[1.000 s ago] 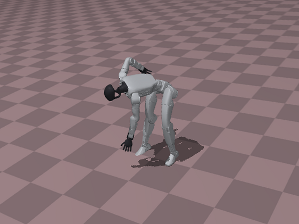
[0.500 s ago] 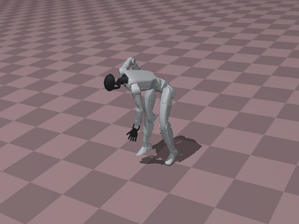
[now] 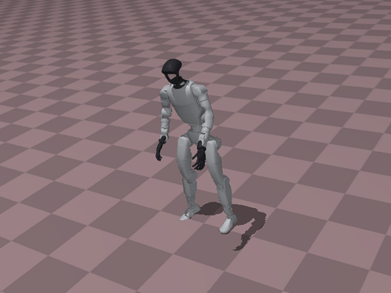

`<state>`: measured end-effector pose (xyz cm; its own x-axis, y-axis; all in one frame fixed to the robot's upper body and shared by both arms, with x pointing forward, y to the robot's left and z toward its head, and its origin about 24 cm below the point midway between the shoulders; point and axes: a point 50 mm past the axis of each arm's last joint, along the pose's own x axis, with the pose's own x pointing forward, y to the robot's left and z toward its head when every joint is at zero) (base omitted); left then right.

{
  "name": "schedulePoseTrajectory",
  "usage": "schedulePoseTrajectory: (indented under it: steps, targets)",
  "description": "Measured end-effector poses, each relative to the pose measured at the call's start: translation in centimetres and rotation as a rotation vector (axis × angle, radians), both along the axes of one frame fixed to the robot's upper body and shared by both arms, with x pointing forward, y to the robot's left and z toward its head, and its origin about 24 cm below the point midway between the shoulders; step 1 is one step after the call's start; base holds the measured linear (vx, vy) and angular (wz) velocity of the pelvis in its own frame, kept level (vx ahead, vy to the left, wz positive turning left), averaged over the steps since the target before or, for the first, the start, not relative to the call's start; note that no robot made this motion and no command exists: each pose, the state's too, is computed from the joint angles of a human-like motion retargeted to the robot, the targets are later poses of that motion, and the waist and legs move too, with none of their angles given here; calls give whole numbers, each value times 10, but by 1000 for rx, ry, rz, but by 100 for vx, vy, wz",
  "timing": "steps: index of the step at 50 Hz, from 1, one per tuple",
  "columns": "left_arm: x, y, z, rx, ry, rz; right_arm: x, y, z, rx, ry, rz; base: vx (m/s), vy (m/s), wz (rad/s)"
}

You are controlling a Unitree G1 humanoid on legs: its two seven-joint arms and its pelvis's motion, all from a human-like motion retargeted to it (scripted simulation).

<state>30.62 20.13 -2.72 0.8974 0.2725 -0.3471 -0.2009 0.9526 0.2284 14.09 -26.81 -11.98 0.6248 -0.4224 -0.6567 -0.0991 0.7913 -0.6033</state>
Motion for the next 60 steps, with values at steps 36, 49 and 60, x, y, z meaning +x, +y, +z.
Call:
schedulePoseTrajectory:
  steps: [36,49,60]
  targets:
    - [-262,43,-137,-153,811,289,-42,18,-18,151,123,-36,5,1,13]
    - [-237,64,-122,-101,663,354,-5,27,7,168,-89,110,0,0,0]
    - [-216,78,-100,-104,500,271,67,71,23,162,-164,341,-4,0,7]
